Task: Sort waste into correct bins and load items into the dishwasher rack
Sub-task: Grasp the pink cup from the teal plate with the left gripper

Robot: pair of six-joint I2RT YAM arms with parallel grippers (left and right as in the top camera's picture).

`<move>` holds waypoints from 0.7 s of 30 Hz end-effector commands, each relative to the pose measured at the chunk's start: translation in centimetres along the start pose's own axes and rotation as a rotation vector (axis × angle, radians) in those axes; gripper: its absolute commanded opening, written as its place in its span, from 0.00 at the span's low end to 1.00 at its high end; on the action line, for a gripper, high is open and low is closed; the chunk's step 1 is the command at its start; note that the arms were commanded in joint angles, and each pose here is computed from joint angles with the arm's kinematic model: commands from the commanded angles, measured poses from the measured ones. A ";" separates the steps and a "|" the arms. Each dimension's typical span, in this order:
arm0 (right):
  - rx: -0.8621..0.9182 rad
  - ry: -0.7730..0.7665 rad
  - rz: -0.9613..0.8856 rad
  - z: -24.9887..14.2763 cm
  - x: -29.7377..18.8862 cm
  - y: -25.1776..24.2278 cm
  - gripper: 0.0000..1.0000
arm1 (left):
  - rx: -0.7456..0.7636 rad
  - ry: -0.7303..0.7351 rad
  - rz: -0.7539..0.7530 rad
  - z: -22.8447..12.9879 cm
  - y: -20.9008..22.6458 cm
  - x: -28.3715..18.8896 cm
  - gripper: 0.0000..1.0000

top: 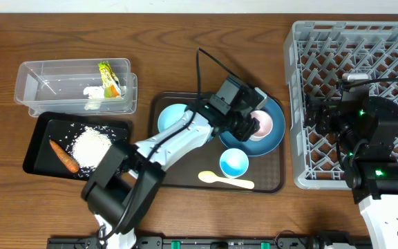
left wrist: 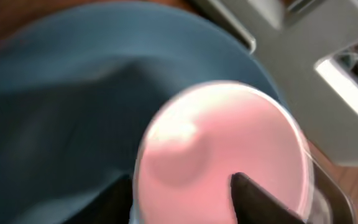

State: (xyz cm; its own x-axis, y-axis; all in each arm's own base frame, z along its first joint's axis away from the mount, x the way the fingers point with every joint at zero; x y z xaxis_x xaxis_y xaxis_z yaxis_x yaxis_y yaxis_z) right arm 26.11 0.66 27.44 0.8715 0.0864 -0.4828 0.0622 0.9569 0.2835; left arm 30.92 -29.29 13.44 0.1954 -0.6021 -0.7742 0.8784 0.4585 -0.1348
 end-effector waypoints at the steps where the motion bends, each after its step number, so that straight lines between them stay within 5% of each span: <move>1: 0.005 -0.021 0.011 0.8 -0.3 0.6 0.94 | -0.008 0.027 0.036 -0.5 0.6 0.7 0.28; 6: 0.005 -0.020 0.010 0.7 -0.3 0.6 0.94 | -0.017 -0.022 0.074 0.4 1.6 -0.7 0.06; 12: 0.004 -0.023 0.004 0.8 -0.3 0.5 0.94 | -0.140 -0.119 0.085 1.4 3.7 -4.4 0.06; 18: 0.014 -0.015 -0.068 0.6 0.5 -0.4 0.95 | -0.313 -0.334 -0.075 2.2 7.4 -10.3 0.06; 21: -0.012 0.053 0.060 0.0 1.5 0.3 0.90 | -0.380 -0.446 -0.181 2.0 9.8 -12.9 0.06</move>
State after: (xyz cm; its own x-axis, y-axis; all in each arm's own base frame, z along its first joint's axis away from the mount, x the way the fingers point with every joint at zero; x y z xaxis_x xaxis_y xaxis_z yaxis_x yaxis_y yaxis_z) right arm 26.76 0.41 26.59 0.8565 0.0625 -0.5123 0.0897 0.9595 0.2670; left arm 37.67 -20.10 21.59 0.3866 -0.7638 -0.5169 0.7298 0.5961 -0.3349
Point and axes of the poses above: each gripper's point midway between its finger pads, its own x axis out along the fingers, its own y axis along the line the jaws close on, z = x × y, the point moved 9 cm from there along -x, back along the fingers, and after that the axes turned 15 degrees about x, right-handed, at the moved point
